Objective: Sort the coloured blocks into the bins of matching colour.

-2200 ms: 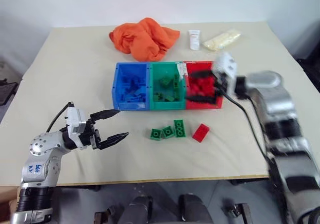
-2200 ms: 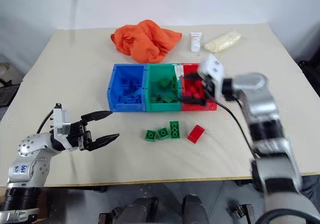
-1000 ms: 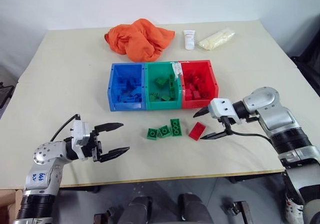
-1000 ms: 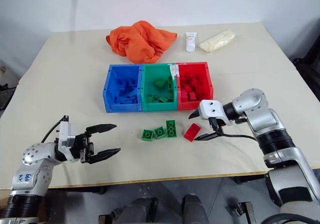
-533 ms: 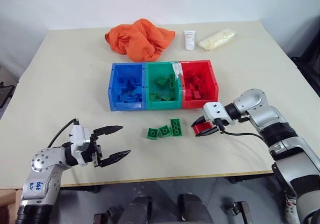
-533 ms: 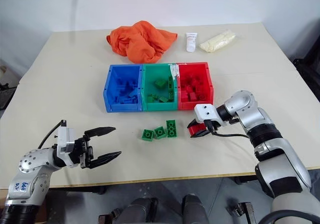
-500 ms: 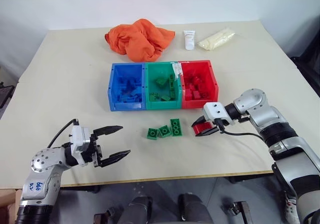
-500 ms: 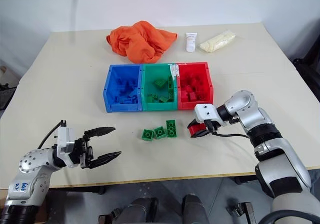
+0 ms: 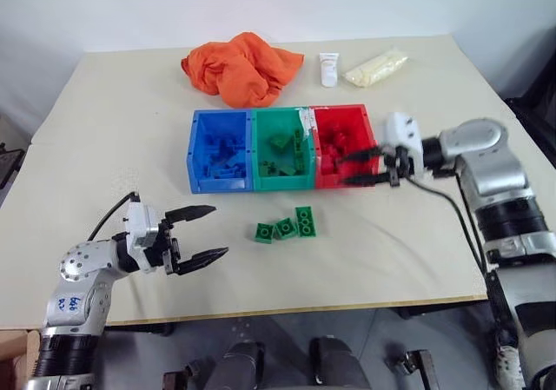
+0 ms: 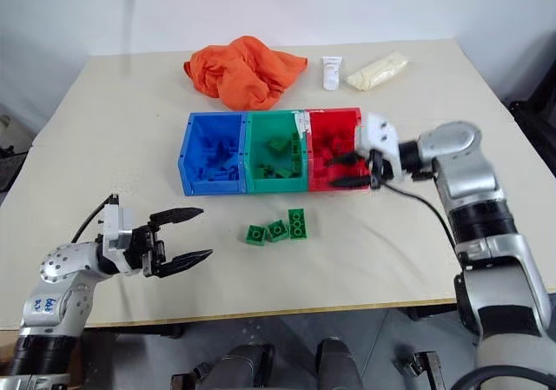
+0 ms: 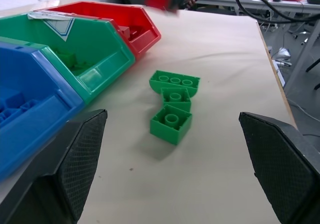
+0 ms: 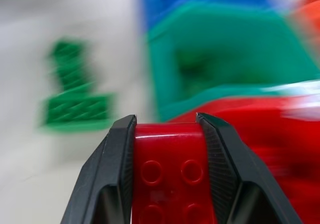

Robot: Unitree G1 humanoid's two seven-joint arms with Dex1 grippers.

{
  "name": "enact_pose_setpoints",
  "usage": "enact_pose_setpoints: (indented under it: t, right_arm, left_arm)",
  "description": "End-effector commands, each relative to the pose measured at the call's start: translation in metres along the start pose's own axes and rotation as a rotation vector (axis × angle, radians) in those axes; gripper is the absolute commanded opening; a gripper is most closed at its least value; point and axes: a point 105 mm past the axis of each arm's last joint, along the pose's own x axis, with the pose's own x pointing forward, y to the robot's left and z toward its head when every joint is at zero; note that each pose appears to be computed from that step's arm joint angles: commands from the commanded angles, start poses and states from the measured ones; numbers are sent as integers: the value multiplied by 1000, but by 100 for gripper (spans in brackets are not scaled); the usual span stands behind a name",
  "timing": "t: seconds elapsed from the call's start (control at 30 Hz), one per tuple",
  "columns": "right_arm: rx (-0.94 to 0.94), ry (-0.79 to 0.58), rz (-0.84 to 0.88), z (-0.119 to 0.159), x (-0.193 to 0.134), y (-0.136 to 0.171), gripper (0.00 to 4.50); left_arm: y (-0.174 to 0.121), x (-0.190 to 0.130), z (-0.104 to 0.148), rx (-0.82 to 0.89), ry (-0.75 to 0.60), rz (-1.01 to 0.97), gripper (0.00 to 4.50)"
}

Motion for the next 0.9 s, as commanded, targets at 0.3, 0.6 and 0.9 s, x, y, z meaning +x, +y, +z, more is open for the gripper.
enact_pose_setpoints:
  t: [0.3,0.6,0.9]
  right_arm:
    - [-64,2,-219,2,17,-39,449]
    - [-65,-22,-96,-4,-11,-5,449]
    - [82,78,-39,-31,-59,49,449]
  left_arm:
    - [8,10,7,48,-19,-45,450]
    - [7,11,7,45,-25,-67,450]
    - [7,5,3,27,-1,-97,450]
